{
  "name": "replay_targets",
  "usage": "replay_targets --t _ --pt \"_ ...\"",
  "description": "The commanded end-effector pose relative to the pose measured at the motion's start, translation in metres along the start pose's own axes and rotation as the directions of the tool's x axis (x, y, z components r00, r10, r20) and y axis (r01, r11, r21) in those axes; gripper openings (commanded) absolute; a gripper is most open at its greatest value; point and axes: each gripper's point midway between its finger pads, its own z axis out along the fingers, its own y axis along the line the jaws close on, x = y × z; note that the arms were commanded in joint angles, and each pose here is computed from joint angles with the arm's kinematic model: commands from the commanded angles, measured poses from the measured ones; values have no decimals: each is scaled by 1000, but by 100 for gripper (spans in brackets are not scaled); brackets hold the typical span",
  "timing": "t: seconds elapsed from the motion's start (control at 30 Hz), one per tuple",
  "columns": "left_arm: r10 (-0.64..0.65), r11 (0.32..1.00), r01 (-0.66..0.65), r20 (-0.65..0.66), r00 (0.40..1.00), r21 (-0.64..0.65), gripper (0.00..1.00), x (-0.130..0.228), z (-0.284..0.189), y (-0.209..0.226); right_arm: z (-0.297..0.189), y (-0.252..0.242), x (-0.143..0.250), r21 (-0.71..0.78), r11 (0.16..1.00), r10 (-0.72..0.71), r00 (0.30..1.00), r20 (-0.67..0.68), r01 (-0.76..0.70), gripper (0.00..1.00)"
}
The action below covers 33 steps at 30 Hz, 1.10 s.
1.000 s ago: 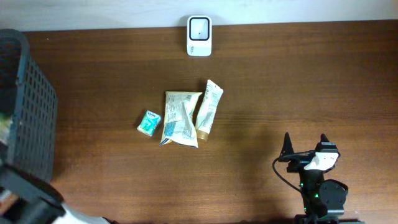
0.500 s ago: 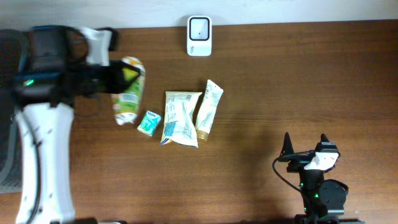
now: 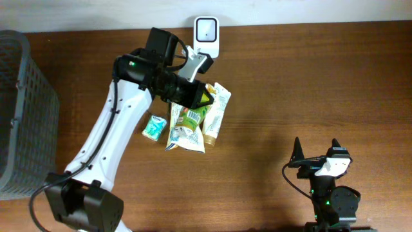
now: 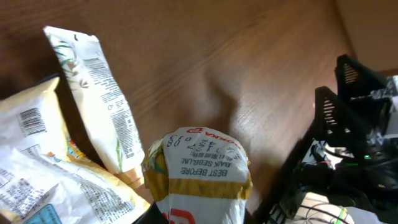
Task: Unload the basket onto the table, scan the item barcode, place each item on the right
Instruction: 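Carry the green tea pouch with the left gripper and drop it right of the tube, then raise the left arm and reach the right gripper toward the green pouch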
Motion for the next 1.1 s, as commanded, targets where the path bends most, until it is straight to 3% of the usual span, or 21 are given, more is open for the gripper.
replay_targets --t 0.0,0.07,0.2,0.3,0.37,0.4,0.53,0.63,0.7,0.8,0.87,0.97,1.07 --pt "53 998 -54 -55 997 -12 0 1 33 -4 0 -2 3 8 1000 4 1000 -6 -4 99" --pt "64 994 -73 -108 992 -78 0 7 58 7 0 -2 3 8 1000 4 1000 -6 -4 99" --pt "97 992 -108 -162 982 -62 0 10 142 3 0 -2 3 8 1000 4 1000 -6 -4 99" --pt "79 995 -92 -204 976 -50 40 22 185 9 0 -2 3 8 1000 4 1000 -6 -4 99" --pt "113 992 -121 -184 976 -34 81 18 197 2 0 -2 3 8 1000 4 1000 -6 -4 99" --pt "132 990 -138 -152 980 -31 96 10 198 1 0 -2 3 8 1000 4 1000 -6 -4 98" --pt "93 993 -98 -66 993 -70 99 -35 150 17 0 -2 3 8 1000 4 1000 -6 -4 99" --pt "29 990 -24 34 999 -138 99 -69 58 43 0 -2 3 8 1000 4 1000 -6 -4 99" --pt "35 980 -20 70 997 -197 99 -72 18 64 0 -2 3 8 1000 4 1000 -6 -4 99" --pt "-119 913 137 68 990 -384 99 -44 -39 132 0 -2 3 8 1000 4 1000 -6 -4 99" --pt "-206 829 200 48 977 -522 99 -19 -66 171 0 -2 3 8 1000 4 1000 -6 -4 99" --pt "-268 786 249 51 962 -566 99 -4 -83 193 0 -2 3 8 1000 4 1000 -6 -4 99" --pt "-390 619 324 78 918 -716 99 25 -97 228 0 -2 3 8 1000 4 1000 -6 -4 99"
